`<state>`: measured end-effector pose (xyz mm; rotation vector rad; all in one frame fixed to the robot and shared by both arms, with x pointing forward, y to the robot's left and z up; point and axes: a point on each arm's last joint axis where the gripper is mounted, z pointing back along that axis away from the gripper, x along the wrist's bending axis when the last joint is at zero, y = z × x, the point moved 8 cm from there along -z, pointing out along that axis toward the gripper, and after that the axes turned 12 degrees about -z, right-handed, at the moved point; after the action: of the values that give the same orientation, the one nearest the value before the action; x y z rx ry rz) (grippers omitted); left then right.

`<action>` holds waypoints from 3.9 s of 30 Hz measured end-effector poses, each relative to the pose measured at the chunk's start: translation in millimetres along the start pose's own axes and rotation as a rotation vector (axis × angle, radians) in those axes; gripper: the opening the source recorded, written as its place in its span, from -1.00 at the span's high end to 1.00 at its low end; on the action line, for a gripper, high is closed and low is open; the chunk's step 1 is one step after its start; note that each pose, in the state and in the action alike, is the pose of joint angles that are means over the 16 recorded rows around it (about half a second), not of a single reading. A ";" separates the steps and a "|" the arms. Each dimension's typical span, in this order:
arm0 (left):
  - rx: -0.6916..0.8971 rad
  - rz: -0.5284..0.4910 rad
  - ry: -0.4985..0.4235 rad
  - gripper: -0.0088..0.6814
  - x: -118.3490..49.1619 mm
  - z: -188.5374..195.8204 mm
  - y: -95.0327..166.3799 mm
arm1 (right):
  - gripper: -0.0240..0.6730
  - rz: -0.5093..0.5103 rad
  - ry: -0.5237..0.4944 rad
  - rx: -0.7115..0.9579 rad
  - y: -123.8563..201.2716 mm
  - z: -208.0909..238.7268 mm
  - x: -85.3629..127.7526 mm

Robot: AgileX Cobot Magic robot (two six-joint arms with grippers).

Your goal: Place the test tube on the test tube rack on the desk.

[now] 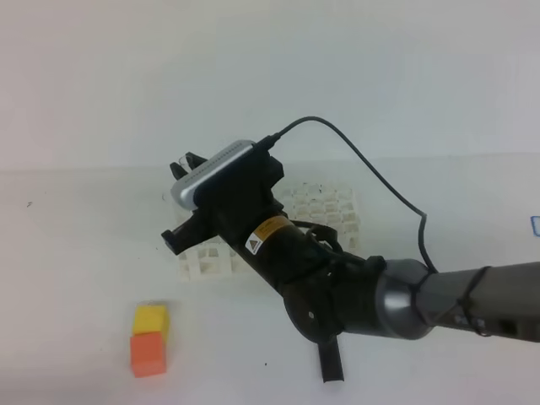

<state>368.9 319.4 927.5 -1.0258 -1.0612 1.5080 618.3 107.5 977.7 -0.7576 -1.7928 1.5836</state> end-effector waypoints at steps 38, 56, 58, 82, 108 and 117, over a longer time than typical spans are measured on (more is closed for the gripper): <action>-0.001 0.000 -0.001 0.98 0.1 0.1 -0.1 | 0.85 0.287 -0.185 0.164 -192.6 94.5 23.4; -0.001 0.000 -0.001 0.98 0.1 0.1 -0.1 | 0.93 0.371 -0.221 0.152 -268.5 178.2 15.7; -0.001 0.000 -0.001 0.98 0.1 0.1 -0.1 | 0.93 0.363 -0.202 0.142 -270.9 177.1 10.2; -0.006 0.001 0.000 0.98 -0.1 0.6 -2.3 | 0.94 0.138 0.483 0.173 -234.9 357.8 -146.5; -0.019 0.003 0.001 0.98 -0.7 2.0 -7.7 | 0.94 -0.098 0.719 0.152 -37.7 445.6 -154.9; -0.022 0.004 -0.022 0.98 2.5 2.1 -8.1 | 0.94 -0.130 0.765 0.215 -8.8 455.8 -158.9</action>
<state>368.4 322.6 935.6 -1.0292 -1.0933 1.5170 370.7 -304.6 934.5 -0.9523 -1.0731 1.1480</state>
